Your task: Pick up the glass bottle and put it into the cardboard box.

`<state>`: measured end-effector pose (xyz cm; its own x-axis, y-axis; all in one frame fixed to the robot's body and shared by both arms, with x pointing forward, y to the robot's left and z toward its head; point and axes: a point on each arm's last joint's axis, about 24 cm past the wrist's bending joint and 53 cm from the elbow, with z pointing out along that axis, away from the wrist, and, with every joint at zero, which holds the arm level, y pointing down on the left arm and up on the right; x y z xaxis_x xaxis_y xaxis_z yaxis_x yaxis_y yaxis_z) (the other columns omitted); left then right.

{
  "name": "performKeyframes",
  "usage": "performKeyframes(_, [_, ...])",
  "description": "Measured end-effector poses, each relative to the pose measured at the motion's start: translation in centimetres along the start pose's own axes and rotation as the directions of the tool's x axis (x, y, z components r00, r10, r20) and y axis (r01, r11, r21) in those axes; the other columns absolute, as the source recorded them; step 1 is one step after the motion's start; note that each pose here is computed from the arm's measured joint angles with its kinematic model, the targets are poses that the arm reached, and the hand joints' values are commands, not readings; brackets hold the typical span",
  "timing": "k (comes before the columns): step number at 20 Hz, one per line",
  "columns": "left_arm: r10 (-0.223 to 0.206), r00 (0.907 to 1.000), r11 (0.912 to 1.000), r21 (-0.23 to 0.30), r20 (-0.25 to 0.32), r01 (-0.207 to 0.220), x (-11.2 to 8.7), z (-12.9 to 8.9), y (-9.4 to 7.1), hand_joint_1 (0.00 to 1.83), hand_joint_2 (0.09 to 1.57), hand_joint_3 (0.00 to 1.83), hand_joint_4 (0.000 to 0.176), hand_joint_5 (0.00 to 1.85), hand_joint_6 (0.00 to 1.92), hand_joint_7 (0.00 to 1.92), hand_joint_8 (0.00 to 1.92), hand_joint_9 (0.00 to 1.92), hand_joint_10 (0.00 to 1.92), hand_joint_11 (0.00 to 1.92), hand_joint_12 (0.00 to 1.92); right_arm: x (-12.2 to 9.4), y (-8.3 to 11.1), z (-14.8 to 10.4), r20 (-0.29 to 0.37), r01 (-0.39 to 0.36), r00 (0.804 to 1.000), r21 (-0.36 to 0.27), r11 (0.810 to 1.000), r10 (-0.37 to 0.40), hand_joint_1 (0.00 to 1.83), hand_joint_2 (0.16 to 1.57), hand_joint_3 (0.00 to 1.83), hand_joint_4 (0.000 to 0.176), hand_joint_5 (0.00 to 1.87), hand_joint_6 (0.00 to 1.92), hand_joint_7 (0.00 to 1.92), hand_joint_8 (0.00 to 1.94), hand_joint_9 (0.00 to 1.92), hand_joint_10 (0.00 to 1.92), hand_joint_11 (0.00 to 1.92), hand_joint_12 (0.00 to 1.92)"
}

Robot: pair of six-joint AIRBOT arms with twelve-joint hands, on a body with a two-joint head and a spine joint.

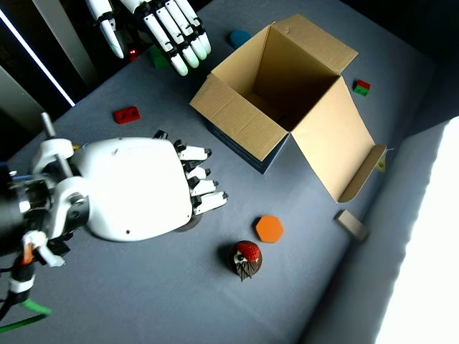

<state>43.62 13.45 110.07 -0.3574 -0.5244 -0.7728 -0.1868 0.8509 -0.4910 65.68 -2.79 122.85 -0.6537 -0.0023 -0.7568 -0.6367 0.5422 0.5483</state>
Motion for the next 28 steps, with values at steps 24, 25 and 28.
performKeyframes(24, [-0.007,1.0000,0.9999,-0.009,-0.005,0.007,0.2,0.0,0.3,0.05,1.33,0.00,0.000,0.07,0.00,0.05,0.00,0.03,0.00,0.00,0.25,-9.4,5.8,-5.2,0.190,0.252,0.956,-0.154,0.955,-0.222,1.24,0.92,0.47,0.000,0.80,1.27,1.07,1.07,1.02,1.34,0.88,1.81])
performKeyframes(25, [-0.008,1.0000,0.9999,-0.011,-0.006,0.008,0.2,0.0,0.3,0.06,1.33,0.00,0.000,0.07,0.00,0.06,0.00,0.03,0.00,0.00,0.28,-9.6,6.0,-5.4,0.188,0.275,0.952,-0.172,0.946,-0.242,1.24,0.92,0.47,0.000,0.80,1.28,1.07,1.07,1.02,1.34,0.85,1.83])
performKeyframes(28, [-0.009,1.0000,0.9999,-0.007,-0.004,0.009,0.1,0.0,0.2,0.05,1.33,0.00,0.000,0.08,0.00,0.04,0.00,0.01,0.00,0.00,0.15,-9.7,6.5,-5.6,0.175,0.305,0.946,-0.209,0.929,-0.271,1.36,1.11,0.10,0.000,0.73,1.24,1.02,0.97,0.84,1.46,0.82,1.84])
